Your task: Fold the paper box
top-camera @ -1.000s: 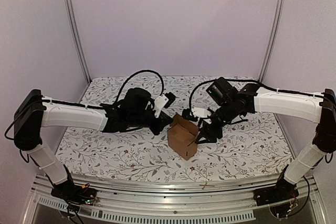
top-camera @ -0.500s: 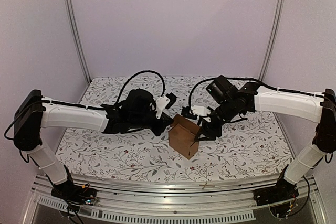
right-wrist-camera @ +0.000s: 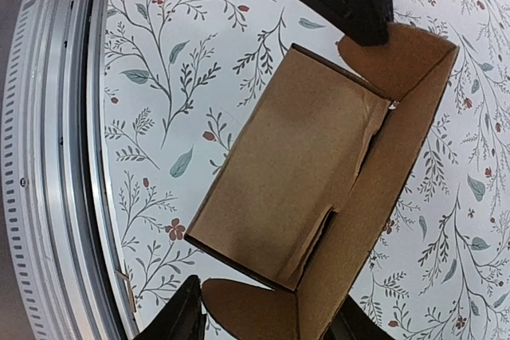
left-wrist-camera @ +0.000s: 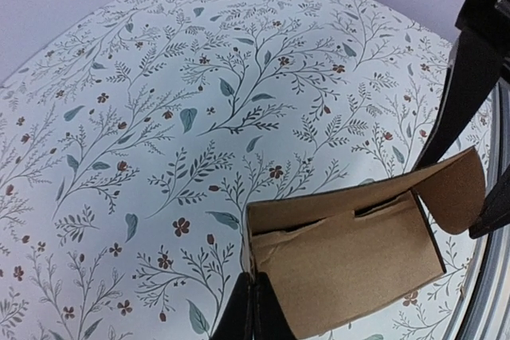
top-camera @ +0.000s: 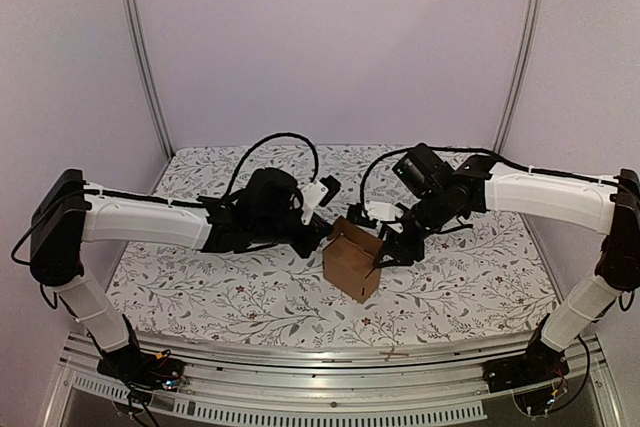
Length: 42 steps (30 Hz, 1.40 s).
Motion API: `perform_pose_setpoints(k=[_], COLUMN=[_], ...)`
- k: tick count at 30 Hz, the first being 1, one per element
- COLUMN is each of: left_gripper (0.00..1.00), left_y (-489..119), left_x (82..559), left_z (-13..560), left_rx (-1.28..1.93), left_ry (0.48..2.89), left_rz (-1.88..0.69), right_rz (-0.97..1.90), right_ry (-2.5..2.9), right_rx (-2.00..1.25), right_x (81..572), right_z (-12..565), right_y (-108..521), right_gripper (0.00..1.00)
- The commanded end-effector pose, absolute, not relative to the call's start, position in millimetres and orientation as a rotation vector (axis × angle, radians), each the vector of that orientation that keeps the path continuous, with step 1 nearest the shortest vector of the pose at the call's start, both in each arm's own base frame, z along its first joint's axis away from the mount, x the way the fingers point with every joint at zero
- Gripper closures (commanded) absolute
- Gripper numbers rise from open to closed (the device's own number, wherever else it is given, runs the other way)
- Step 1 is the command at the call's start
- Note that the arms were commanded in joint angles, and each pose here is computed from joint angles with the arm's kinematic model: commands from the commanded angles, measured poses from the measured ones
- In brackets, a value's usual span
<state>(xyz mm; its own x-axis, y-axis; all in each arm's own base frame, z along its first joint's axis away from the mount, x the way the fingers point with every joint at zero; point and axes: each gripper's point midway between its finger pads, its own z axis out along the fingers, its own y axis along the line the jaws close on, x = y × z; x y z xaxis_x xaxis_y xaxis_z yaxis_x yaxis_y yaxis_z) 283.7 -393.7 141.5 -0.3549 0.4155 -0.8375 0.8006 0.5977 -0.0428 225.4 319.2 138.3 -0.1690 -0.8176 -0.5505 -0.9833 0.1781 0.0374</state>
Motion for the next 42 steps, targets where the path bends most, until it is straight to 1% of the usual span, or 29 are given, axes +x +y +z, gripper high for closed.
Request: perform_pose_setpoints(k=[1, 6, 22, 35, 42], left_gripper=[0.99, 1.0, 1.0, 1.0, 1.0], left_y=[-401.6, -406.9, -413.9, -401.9, -400.7], left_x=[274.3, 271.4, 254.6, 256.3, 254.6], left_z=[133.6, 138.7, 119.5, 113.0, 104.7], left_rx=[0.993, 0.991, 0.984, 0.989, 0.987], left_ry=[2.016, 2.024, 2.091, 2.089, 2.101], left_rz=[-0.58, -0.587, -0.533, -0.444, -0.45], right_rz=[0.574, 0.564, 0.562, 0.577, 0.536], right_ry=[2.077, 2.11, 2.11, 2.102, 2.085], right_rx=[-1.669, -1.626, -1.649, -1.652, -1.695], right_x=[225.8, 230.4, 222.1, 216.5, 211.0], right_z=[145.1, 147.5, 139.2, 141.2, 134.9], right_y=[325.5, 326.1, 318.4, 318.7, 319.0], right_gripper=[0.55, 0.56, 0.56, 0.57, 0.57])
